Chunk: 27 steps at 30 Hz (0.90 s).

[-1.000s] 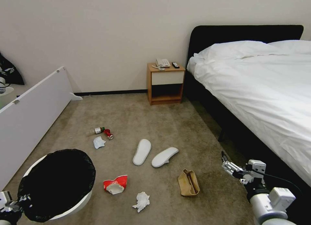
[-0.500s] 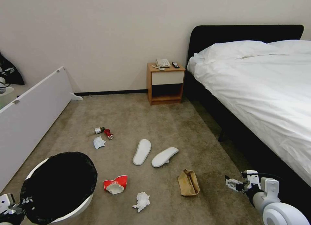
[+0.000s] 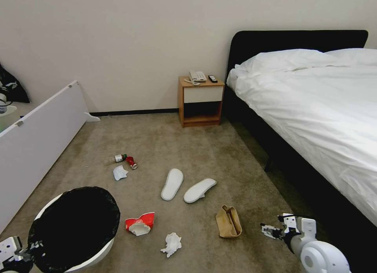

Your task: Pick up the trash bin and place the garbage on the floor into it.

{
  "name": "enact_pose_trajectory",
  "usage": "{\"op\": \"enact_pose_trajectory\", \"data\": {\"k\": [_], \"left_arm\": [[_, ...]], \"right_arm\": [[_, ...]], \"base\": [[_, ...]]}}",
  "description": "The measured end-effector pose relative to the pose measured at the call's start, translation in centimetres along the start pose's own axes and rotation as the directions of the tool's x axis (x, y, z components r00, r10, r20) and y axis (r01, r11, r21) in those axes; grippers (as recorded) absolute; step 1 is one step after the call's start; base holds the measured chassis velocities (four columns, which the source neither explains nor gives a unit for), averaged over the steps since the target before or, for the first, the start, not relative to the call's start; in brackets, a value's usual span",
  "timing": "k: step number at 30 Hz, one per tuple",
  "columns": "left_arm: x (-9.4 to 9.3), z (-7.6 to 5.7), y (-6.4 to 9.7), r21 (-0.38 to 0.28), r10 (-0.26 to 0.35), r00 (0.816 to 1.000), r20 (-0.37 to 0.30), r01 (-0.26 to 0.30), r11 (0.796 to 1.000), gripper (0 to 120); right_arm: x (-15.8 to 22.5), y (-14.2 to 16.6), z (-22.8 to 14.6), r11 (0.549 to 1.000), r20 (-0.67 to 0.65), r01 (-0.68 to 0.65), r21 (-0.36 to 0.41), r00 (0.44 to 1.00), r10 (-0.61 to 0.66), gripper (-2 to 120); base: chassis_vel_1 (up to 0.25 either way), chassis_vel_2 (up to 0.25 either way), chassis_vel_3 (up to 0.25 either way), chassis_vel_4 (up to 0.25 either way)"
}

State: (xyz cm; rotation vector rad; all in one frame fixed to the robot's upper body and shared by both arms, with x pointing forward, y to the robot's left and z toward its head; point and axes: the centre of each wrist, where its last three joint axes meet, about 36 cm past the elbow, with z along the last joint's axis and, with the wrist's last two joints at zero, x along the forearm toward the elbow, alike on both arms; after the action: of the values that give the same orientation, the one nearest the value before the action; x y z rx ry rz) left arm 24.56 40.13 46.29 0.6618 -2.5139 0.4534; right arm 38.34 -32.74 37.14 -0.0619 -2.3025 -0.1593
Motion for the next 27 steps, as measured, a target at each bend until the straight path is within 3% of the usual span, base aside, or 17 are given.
{"op": "enact_pose_trajectory", "data": {"k": [27], "left_arm": [[0.4, 0.3, 0.6, 0.0, -0.024, 1.0, -0.004, 0.024, 1.0, 2]], "right_arm": [[-9.6, 3.0, 0.5, 0.998, -0.096, 0.052, -0.044, 0.994, -0.056, 100]], "base": [[0.0, 0.0, 0.0, 0.0]]}}
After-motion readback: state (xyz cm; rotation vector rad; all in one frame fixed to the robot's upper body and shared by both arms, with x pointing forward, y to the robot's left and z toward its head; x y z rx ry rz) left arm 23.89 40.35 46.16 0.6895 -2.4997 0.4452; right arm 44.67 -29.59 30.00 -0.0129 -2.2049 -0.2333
